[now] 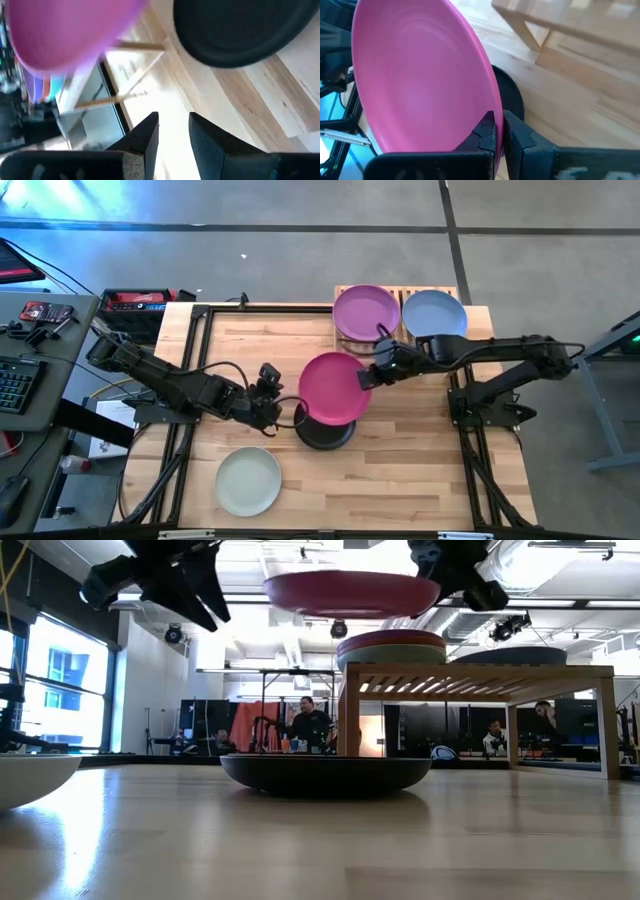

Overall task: Place and stack plates onto a shelf
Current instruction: Stack the top pink plate on the blue plate

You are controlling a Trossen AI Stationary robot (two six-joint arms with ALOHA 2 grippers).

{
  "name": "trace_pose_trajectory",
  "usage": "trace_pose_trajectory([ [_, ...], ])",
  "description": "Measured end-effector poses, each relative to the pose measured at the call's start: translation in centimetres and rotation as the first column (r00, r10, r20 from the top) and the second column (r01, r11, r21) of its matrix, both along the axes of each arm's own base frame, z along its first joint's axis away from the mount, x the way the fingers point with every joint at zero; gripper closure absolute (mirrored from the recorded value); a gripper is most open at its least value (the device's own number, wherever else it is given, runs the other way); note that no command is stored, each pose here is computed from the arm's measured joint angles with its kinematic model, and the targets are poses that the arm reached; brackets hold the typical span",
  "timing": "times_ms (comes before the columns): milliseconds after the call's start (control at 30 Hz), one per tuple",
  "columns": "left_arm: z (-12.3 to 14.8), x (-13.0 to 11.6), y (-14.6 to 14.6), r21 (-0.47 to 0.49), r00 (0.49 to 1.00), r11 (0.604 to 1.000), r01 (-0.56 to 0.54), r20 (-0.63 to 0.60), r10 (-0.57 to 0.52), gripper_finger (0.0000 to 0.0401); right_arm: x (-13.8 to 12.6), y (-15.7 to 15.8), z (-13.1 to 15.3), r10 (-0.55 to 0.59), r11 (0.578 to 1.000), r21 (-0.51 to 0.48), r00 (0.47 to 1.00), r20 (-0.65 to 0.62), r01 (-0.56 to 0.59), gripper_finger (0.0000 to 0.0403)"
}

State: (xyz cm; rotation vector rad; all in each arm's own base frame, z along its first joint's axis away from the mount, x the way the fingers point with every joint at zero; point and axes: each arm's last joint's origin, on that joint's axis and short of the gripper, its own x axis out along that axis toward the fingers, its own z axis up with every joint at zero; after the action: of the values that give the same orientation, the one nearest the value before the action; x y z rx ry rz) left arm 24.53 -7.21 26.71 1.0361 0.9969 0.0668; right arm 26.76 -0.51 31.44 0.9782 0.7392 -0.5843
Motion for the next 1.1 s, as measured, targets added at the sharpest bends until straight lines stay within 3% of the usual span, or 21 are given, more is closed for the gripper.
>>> trace_pose_trajectory([
  [167, -0.1, -0.1, 0.4, -0.061, 0.989, 0.989, -0.132, 0.062, 0.136, 0.0304, -2.1, -1.0, 1.4, 0.000, 0.999, -0.033, 1.000, 0.010, 0.000, 0.0402],
  [367, -0.1, 0.1, 1.6, -0.171, 0.946, 0.945, -0.278, 0.124, 0.301, 0.0304, -5.4, -3.2, 3.2, -0.041, 0.994, -0.098, 0.999, 0.030, 0.043, 0.0402],
  [567, -0.1, 0.4, 3.1, -0.191, 0.916, 0.917, -0.351, 0.135, 0.379, 0.0304, -9.1, -5.8, 5.0, -0.110, 0.973, -0.195, 0.991, 0.083, 0.124, 0.0402],
  [833, -0.1, 0.6, 5.0, -0.192, 0.883, 0.887, -0.421, 0.135, 0.449, 0.0304, -13.9, -8.3, 6.5, -0.252, 0.908, -0.316, 0.960, 0.119, 0.277, 0.0403],
  [1100, -0.1, 0.7, 7.0, -0.192, 0.847, 0.852, -0.487, 0.135, 0.515, 0.0304, -17.4, -10.1, 7.2, -0.432, 0.811, -0.367, 0.889, 0.149, 0.456, 0.0403],
])
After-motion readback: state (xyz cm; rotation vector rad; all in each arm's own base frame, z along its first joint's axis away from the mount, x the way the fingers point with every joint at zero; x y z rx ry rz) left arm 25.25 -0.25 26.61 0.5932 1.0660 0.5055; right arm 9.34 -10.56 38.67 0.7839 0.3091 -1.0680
